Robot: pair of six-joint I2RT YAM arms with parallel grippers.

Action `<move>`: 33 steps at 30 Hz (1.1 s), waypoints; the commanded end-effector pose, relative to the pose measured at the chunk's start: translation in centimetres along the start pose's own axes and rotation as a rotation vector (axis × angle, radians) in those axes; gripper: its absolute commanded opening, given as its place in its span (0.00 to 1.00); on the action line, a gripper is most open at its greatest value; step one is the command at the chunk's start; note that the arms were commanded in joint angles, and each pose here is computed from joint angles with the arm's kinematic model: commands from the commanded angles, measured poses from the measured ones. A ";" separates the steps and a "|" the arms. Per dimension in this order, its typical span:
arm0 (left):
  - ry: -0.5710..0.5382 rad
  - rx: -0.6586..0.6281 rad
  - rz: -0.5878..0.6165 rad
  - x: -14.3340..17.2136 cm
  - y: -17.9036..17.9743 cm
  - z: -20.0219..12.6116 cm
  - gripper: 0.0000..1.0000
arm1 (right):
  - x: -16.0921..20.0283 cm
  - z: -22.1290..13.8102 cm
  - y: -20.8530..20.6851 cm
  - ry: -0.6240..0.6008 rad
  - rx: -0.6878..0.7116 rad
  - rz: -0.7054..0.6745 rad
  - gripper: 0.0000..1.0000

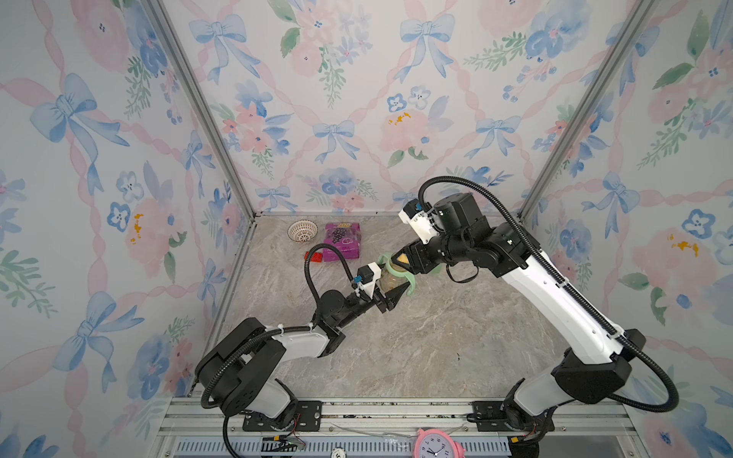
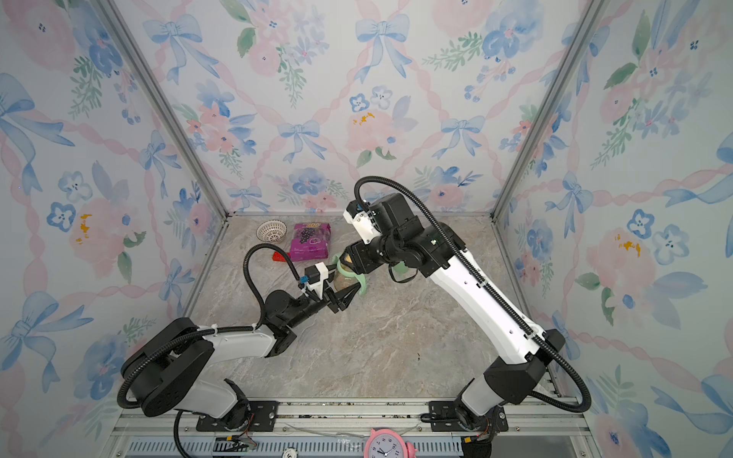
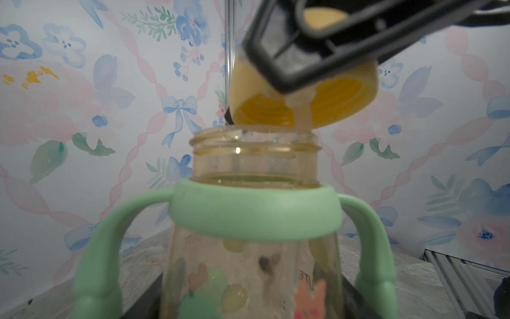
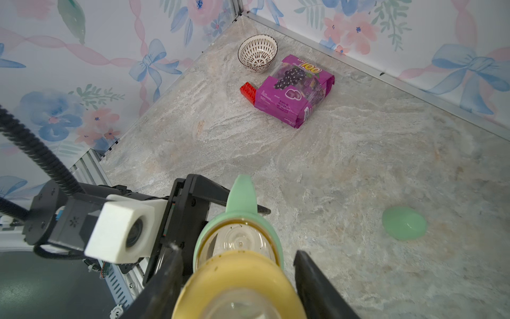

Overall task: Assemble the baby bottles
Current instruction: Close the nipple on the baby bottle.

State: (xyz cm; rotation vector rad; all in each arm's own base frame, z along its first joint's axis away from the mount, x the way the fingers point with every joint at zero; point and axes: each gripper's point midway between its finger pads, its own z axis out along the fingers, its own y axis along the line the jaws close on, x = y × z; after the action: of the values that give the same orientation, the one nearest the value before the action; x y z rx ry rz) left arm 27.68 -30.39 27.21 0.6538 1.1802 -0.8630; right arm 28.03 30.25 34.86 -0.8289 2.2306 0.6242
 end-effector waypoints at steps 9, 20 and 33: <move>-0.080 0.032 -0.006 -1.7 -0.5 -0.1 0.23 | -0.2 2.1 1.3 -0.030 -0.066 -0.012 0.47; -0.069 0.021 -0.018 -1.6 0.0 -0.2 0.21 | 2.3 2.3 1.4 0.009 -0.072 -0.013 0.59; -0.055 0.027 -0.018 -0.9 0.0 -0.3 0.21 | -0.7 -2.4 2.2 -0.190 -0.104 0.059 0.97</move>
State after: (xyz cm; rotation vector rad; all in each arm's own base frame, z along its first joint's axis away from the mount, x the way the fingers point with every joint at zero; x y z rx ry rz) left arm 27.44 -30.49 26.16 0.6774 1.2059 -0.9036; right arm 26.63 30.76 35.15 -0.7794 2.1326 0.7646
